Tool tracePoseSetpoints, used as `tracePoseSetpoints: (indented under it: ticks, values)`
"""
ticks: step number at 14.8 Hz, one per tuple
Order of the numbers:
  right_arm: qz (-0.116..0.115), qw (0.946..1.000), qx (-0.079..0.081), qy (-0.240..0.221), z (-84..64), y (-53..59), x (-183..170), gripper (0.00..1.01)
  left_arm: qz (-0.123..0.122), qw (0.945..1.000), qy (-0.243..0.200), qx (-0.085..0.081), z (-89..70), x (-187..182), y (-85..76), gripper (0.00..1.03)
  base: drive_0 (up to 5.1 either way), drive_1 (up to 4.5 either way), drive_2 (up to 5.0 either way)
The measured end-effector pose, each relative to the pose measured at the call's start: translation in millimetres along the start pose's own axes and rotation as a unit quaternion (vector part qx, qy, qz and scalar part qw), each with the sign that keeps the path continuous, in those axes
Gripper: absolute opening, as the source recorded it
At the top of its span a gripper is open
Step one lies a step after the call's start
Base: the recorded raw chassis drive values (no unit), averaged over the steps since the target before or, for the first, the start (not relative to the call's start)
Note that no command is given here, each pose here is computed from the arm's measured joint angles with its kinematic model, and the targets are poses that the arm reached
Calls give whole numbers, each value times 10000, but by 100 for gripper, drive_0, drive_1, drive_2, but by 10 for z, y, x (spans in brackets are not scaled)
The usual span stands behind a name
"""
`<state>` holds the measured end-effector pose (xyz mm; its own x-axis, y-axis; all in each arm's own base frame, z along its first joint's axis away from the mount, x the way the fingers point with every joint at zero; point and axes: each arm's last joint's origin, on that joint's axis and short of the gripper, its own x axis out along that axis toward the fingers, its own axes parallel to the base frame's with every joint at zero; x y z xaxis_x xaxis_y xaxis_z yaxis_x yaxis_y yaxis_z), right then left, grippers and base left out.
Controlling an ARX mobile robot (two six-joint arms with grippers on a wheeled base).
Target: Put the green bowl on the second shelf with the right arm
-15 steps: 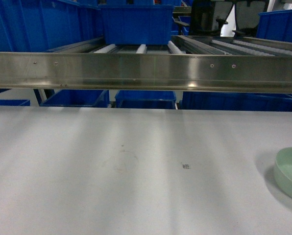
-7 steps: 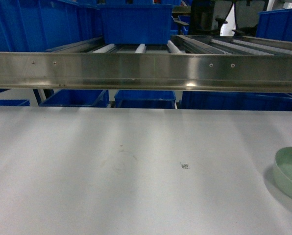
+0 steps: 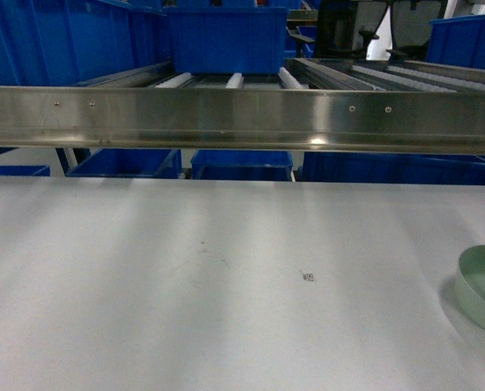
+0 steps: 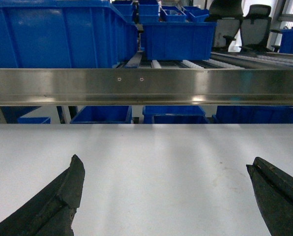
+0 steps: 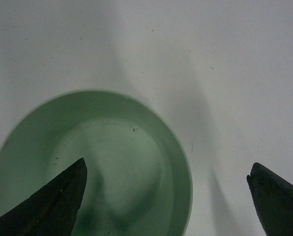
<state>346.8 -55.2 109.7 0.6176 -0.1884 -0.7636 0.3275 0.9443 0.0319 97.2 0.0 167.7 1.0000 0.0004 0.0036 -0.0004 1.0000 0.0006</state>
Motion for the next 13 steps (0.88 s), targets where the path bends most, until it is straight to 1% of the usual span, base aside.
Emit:
tracePoseSetpoints:
  ticks: [1,2,3,4,5,6,7,9,10,12,13]
  values:
    - [-9,10000,23,86,-55,17,5,98,2,10000,0,0,0,0,0,98,0,0,0]
    - [19,9999,87,126,-66,13,5,98,2,10000,-4,0,1,0,0,98,0,0,0]
    - [138,9993,212,282,-114,10,23,98,0,10000,0,0,0,0,0,98,0,0,0]
    - [283,9977,419,454,-202,-12,84,98,2,10000,0,0,0,0,0,98,0,0,0]
    - [278,9948,645,743,-342,-42,154,98,0,10000,-2,0,0,0,0,98,0,0,0]
    - [231,9920,809,937,-449,-67,207,98,0,10000,0,0,0,0,0,98,0,0,0]
    - [233,9907,1004,887,-442,-98,225,98,0,10000,0,0,0,0,0,98,0,0,0]
    - [227,9878,1310,815,-432,-130,274,98,2,10000,-2,0,0,0,0,98,0,0,0]
    - [186,9876,1350,776,-431,-131,280,92,2,10000,0,0,0,0,0,98,0,0,0]
    - [137,9865,1453,742,-455,-137,282,68,4,10000,0,0,0,0,0,98,0,0,0]
    - [130,9860,1503,716,-466,-138,281,58,2,10000,0,0,0,0,0,98,0,0,0]
